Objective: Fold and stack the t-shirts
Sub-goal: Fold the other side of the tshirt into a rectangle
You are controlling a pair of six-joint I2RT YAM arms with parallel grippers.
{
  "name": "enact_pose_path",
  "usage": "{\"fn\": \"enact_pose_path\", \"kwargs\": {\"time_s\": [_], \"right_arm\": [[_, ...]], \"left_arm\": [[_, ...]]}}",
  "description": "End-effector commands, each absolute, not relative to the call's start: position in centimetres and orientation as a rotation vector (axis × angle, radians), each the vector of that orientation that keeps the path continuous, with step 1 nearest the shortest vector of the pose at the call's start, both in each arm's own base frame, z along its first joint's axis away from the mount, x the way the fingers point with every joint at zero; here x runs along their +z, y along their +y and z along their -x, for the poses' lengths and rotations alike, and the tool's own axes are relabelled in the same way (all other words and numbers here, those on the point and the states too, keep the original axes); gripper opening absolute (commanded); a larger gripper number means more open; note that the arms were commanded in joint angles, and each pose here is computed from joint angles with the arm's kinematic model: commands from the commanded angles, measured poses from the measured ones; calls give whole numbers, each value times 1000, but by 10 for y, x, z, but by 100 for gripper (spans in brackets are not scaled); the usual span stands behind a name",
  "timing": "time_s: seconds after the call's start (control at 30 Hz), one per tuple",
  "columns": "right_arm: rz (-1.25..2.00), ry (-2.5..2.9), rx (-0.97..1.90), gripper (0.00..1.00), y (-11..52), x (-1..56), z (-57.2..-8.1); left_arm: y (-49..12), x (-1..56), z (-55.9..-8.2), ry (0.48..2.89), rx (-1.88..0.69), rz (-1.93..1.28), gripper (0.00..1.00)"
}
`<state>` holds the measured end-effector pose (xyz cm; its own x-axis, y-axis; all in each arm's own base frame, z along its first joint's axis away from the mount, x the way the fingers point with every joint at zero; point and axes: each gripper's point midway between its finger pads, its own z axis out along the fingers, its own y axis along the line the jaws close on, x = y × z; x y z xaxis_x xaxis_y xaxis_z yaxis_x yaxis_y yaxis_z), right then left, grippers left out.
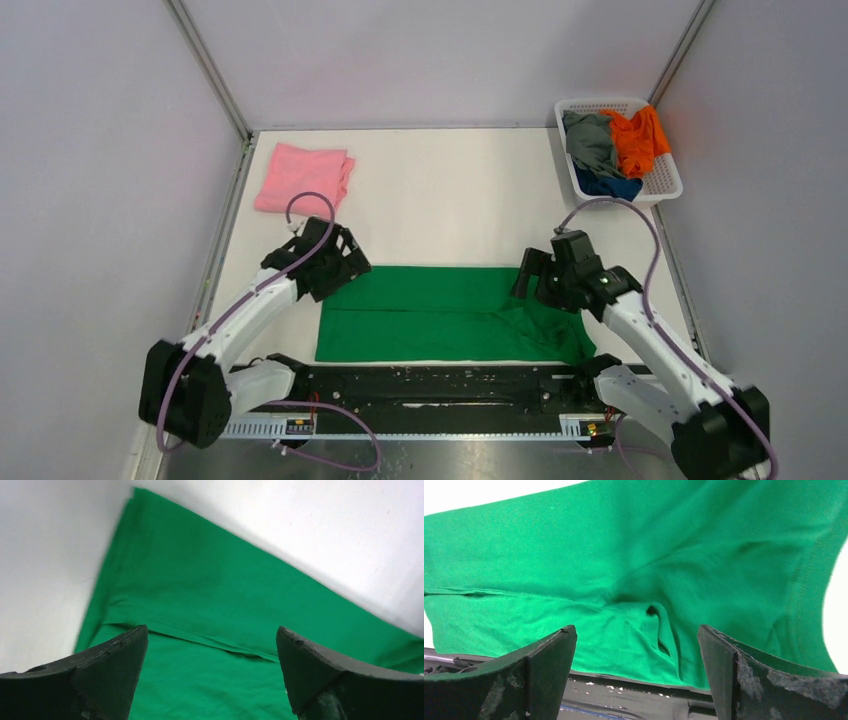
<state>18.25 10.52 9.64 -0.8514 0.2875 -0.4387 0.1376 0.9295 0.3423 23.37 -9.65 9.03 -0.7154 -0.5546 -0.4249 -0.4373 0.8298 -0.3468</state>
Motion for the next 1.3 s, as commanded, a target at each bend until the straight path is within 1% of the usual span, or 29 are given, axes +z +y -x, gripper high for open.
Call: {"fn": "enact_pose_path", "kwargs": {"time_s": [0.0,0.17,0.5,0.73,0.87,1.1,1.27], "right_arm": [[-262,2653,498,99,131,83,-203],[-252,2805,534,99,141,47,-172],[-116,2853,609,100,145,50,-105],[-27,2985,727,99,146,29,-57],[2,2950,715,99,144,30,-60],[-149,2739,718,99,149,55,-96],[-296,2759,538,100,137,34,-113]], "left_arm": [[-143,91,-257,2544,-502,580,99],[-139,72,-255,2587,-443,584,99],[-126,61,-252,2592,-352,584,99],[-123,63,-255,2580,-332,581,99],[-122,63,-254,2584,-329,578,99],[-124,61,-249,2601,-351,561,99],[-133,38,-232,2680,-410,557,99]]}}
